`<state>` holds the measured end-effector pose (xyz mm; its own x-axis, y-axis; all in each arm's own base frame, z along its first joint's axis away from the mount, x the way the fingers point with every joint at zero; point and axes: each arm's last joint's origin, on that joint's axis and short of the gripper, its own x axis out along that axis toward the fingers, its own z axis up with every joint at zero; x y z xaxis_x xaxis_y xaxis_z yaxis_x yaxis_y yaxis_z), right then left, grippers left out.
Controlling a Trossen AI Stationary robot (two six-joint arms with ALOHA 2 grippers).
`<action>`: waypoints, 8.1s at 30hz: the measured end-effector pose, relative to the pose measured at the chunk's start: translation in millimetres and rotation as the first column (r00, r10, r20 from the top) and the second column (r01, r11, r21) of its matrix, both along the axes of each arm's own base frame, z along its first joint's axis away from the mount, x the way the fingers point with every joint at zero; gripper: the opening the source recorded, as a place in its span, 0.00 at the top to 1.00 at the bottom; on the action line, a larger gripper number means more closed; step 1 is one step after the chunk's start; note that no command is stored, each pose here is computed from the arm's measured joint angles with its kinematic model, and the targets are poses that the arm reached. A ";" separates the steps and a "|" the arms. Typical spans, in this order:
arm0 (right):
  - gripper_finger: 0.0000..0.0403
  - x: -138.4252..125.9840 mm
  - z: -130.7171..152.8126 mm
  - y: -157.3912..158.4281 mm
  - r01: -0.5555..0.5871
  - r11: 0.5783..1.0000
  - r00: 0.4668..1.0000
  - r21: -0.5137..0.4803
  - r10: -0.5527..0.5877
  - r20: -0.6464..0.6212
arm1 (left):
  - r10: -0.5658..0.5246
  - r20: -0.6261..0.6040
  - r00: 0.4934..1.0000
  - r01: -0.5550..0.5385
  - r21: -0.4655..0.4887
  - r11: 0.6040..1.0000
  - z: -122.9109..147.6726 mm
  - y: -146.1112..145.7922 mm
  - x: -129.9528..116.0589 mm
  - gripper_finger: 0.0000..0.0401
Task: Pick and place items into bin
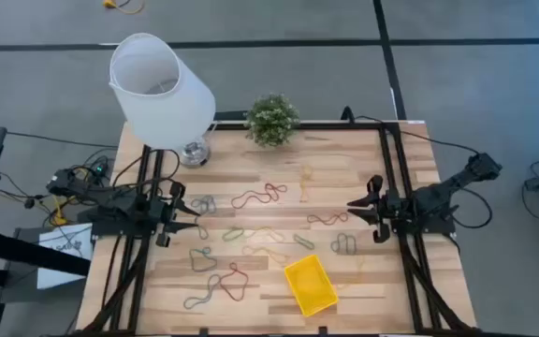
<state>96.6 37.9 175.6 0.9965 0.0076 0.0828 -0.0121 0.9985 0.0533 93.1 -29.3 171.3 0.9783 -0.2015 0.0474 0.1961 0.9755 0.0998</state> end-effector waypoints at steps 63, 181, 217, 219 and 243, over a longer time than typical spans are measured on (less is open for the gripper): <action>0.82 0.0 0.1 0.0 0.000 1.000 1.000 0.001 0.000 0.001 | 0.002 0.000 1.000 -0.002 0.002 1.000 0.0 0.0 0.0 0.69; 0.82 0.0 0.1 0.0 0.000 1.000 1.000 0.000 0.000 0.000 | 0.130 -0.947 0.295 -0.694 -0.118 0.710 -37.6 21.5 40.1 0.69; 0.82 0.9 2.7 -3.3 0.023 0.994 0.999 0.103 -0.025 0.025 | 0.293 -0.941 0.167 -0.754 0.070 0.654 -56.4 16.4 52.4 0.98; 0.82 1.2 2.7 -4.2 0.030 0.992 0.999 0.124 -0.034 0.025 | 0.276 -0.942 0.191 -0.727 0.054 0.685 -51.5 14.5 53.6 0.99; 0.82 5.4 3.6 -20.8 0.188 0.971 0.980 0.145 -0.195 0.033 | 0.251 -0.660 0.708 -0.408 -0.093 0.908 83.2 2.0 83.1 1.00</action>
